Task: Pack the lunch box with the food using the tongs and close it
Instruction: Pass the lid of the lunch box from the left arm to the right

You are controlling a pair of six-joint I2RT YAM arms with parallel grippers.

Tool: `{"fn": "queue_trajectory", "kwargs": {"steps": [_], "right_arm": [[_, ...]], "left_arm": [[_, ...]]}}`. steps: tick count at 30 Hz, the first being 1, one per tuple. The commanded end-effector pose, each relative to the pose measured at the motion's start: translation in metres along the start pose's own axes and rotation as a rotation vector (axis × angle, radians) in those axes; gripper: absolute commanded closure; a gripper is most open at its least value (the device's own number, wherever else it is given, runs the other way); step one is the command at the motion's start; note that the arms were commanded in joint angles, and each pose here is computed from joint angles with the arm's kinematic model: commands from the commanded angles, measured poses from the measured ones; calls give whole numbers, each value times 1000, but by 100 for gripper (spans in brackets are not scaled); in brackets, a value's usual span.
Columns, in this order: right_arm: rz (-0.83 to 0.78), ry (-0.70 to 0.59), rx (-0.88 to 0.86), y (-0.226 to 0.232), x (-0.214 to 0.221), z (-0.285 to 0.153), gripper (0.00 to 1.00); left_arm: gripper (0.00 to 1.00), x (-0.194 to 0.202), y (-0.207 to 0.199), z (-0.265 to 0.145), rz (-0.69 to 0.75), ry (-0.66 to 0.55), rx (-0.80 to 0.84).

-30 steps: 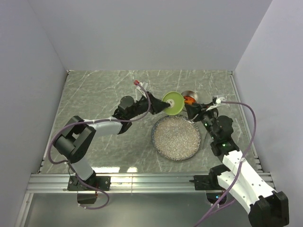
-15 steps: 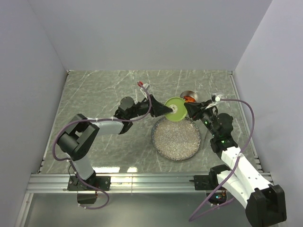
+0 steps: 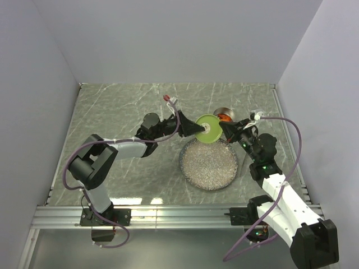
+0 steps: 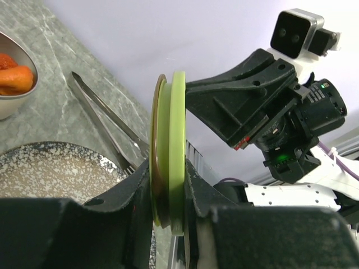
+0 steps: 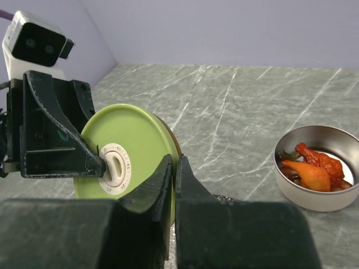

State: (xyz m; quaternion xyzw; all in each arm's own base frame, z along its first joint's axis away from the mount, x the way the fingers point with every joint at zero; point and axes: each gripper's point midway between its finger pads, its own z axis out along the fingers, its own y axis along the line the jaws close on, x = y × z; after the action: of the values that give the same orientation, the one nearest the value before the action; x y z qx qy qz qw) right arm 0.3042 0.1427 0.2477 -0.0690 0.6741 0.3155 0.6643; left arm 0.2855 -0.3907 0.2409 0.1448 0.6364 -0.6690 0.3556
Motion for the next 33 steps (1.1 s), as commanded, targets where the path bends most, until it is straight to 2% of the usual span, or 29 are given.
{"fn": "queue_trajectory", "kwargs": {"steps": [1, 2, 3, 4, 6, 7, 11, 20, 29, 33], "right_arm": [[11, 7, 40, -5, -8, 6, 100], [12, 0, 55, -7, -14, 8, 100], [19, 20, 78, -12, -10, 10, 100], [19, 18, 107, -17, -12, 11, 100], [29, 36, 142, -24, -14, 16, 100], [31, 25, 167, -29, -23, 18, 100], [64, 61, 209, -48, -17, 28, 100], [125, 103, 308, -107, 2, 44, 100], [215, 145, 444, -181, 32, 62, 100], [239, 147, 475, -199, 32, 66, 100]], "left_arm": [[84, -19, -19, 13, 82, -29, 65], [75, -22, -16, 15, 87, -34, 52], [60, -22, -9, 16, 80, -30, 28], [54, -23, -6, 17, 90, -33, 16], [35, -29, 2, 19, 97, -46, -12], [31, -32, 8, 20, 101, -52, -33], [26, -39, 29, 25, 105, -61, -83], [26, -46, 92, 65, 100, -25, -188], [25, -59, 123, 95, 149, -22, -221], [25, -61, 134, 97, 174, -29, -248]]}}
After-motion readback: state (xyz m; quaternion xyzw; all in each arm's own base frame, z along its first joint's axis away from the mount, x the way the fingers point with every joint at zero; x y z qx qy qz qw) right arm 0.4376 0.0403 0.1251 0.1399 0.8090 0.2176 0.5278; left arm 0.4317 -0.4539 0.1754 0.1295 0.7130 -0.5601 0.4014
